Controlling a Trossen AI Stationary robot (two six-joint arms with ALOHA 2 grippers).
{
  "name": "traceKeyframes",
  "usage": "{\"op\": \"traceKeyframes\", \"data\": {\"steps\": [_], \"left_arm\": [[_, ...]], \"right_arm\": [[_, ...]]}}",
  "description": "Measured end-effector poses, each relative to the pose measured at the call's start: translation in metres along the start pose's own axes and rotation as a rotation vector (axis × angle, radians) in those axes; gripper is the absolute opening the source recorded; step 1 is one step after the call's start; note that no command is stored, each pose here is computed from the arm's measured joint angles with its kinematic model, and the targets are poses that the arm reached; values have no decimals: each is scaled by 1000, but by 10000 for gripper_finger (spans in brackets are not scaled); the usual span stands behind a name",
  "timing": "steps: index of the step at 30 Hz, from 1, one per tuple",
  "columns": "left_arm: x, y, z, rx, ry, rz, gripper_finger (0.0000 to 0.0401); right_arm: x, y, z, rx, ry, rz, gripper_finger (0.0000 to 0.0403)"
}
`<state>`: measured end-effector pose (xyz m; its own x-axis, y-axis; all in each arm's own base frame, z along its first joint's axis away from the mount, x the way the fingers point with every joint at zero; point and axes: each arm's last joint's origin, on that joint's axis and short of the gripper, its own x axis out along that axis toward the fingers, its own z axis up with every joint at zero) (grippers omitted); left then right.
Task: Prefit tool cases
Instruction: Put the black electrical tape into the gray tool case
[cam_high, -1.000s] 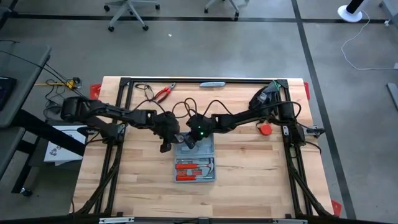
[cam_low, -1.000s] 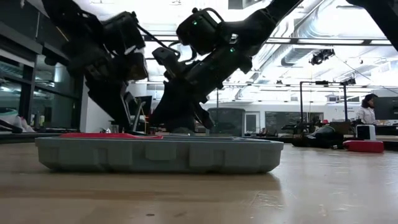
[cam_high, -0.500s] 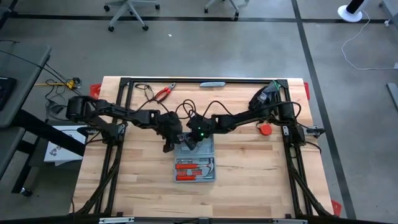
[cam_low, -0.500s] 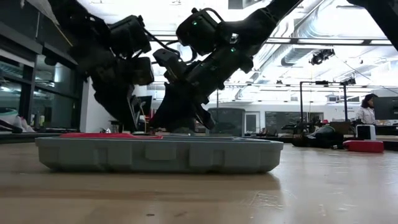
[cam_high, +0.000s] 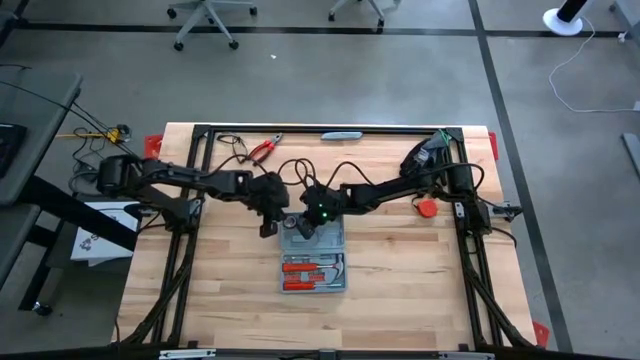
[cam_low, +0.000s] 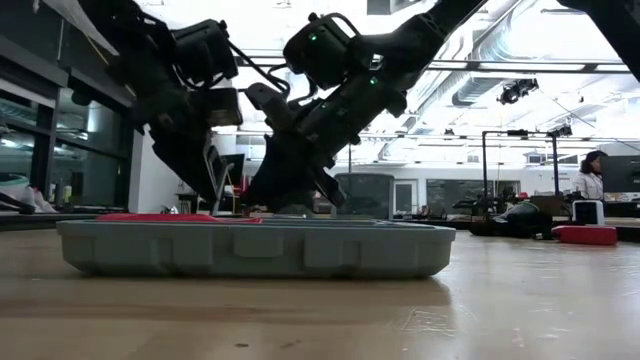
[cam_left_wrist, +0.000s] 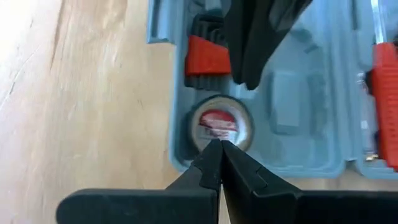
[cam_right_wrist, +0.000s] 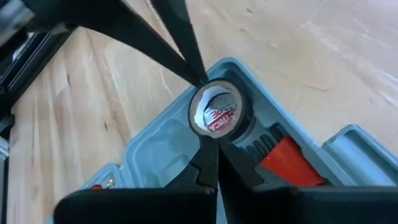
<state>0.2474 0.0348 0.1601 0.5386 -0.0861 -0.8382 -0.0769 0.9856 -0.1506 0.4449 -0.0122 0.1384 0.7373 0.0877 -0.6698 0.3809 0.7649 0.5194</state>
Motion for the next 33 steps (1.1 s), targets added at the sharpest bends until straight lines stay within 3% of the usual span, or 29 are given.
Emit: {"op": "traceKeyframes", "data": {"steps": [22, 33], "left_arm": [[14, 0, -1, -7, 22, -35, 0], [14, -1, 0, -34, 16, -42, 0]], "right_arm": [[0, -1, 5, -22, -78, -46, 0], [26, 4, -6, -36, -30, -44, 0]]}}
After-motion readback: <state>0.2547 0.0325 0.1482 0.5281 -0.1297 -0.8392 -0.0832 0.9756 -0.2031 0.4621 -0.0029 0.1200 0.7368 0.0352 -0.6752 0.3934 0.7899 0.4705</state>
